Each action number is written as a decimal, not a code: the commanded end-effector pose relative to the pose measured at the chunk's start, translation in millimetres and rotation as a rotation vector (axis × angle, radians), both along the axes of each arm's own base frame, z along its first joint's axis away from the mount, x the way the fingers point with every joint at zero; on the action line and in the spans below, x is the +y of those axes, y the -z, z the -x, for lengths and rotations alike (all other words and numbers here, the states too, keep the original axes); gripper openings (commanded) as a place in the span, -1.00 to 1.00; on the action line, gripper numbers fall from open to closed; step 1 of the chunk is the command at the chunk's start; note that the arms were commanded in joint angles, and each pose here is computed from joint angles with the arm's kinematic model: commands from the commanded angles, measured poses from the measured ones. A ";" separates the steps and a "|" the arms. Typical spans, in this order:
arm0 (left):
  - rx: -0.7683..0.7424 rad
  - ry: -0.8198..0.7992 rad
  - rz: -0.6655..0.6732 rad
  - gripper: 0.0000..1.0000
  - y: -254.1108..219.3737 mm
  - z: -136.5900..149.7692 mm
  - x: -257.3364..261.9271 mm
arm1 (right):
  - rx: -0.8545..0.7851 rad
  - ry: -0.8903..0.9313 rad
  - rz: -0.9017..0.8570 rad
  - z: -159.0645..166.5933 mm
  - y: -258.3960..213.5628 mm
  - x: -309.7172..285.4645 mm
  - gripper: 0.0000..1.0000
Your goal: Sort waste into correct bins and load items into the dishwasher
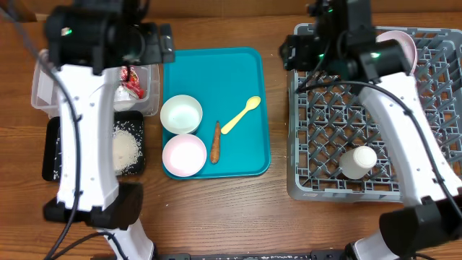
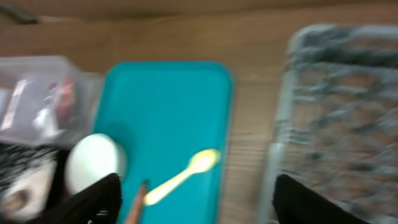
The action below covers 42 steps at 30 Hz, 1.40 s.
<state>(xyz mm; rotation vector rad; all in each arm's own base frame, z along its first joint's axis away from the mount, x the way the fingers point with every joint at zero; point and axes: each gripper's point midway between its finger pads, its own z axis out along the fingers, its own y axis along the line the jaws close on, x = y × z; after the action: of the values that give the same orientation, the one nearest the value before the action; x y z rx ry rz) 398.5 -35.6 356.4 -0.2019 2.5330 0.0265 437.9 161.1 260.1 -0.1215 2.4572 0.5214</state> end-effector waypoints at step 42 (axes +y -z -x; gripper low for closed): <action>-0.067 -0.253 0.099 1.00 -25.3 20.6 57.9 | 0.383 -0.140 -0.089 33.9 230.5 205.2 -0.88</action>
<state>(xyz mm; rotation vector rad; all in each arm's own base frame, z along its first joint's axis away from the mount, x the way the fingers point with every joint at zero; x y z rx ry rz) 376.9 23.7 381.4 -0.5389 2.4319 0.0100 403.5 367.2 29.8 -0.1843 2.8018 0.7737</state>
